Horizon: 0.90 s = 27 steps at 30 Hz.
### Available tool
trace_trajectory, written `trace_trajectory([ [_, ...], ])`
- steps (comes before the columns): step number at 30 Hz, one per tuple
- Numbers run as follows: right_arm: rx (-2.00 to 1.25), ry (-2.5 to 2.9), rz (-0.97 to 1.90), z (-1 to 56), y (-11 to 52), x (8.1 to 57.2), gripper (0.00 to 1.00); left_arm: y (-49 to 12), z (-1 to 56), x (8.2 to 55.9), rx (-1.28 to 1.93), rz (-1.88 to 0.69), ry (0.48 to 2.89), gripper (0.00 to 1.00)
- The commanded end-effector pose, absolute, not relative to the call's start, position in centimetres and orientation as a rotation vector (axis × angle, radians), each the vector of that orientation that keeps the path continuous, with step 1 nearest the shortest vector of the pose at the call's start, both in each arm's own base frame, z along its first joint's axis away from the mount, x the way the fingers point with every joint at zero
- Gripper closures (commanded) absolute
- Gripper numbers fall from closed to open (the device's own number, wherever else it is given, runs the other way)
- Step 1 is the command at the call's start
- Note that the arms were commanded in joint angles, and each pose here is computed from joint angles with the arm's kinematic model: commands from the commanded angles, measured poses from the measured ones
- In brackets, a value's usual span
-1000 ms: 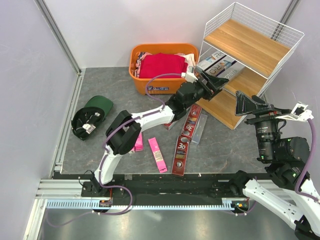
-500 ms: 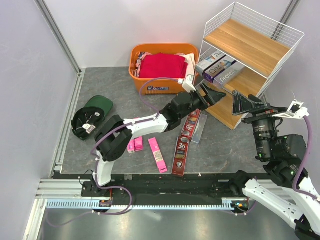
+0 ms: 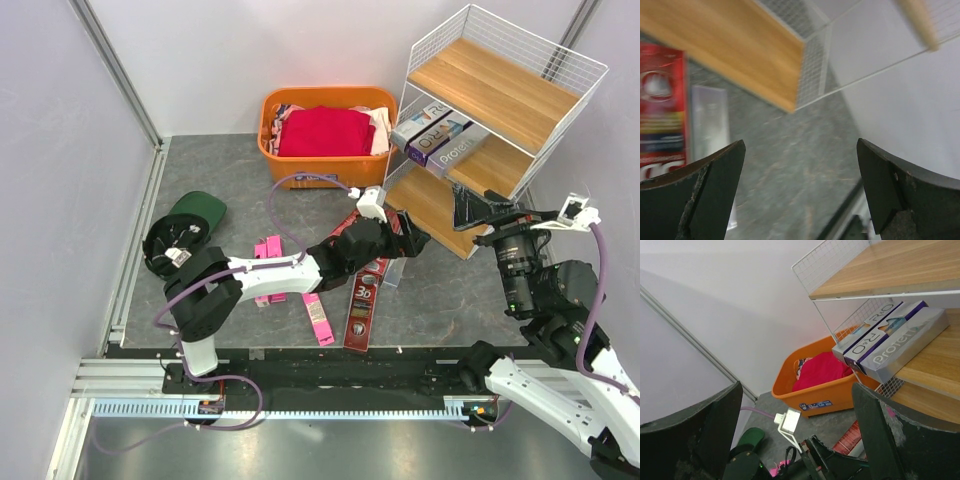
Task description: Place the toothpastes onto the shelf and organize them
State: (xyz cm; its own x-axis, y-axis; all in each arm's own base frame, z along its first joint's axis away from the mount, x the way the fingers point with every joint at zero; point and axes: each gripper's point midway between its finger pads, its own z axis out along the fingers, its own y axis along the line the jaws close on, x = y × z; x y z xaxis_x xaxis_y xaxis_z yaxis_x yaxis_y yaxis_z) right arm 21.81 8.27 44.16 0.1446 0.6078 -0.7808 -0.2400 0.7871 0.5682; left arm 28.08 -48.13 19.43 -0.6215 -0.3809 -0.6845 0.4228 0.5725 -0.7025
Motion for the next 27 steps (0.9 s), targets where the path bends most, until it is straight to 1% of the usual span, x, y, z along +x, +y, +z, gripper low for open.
trace_trajectory([
  [1,0.322,1.325,0.630,43.1,9.2,22.4,0.02,-45.4,18.0,28.9,0.146,-0.865,1.963,0.00],
  [4,0.317,1.342,0.631,42.6,9.7,22.7,0.02,-44.7,16.1,29.3,0.225,-0.734,2.015,0.00],
  [9,0.307,1.359,0.626,42.2,10.2,23.0,0.02,-45.0,13.7,29.7,0.309,-0.629,2.067,0.00],
  [14,0.308,1.360,0.619,42.1,10.1,23.1,0.02,-46.9,12.9,29.2,0.372,-0.673,2.075,0.04],
  [21,0.311,1.363,0.606,41.9,9.9,23.2,0.02,-48.4,10.9,29.2,0.406,-0.675,2.125,0.14],
  [27,0.314,1.362,0.603,42.0,9.8,23.2,0.02,-49.3,8.6,29.3,0.439,-0.656,2.167,0.16],
])
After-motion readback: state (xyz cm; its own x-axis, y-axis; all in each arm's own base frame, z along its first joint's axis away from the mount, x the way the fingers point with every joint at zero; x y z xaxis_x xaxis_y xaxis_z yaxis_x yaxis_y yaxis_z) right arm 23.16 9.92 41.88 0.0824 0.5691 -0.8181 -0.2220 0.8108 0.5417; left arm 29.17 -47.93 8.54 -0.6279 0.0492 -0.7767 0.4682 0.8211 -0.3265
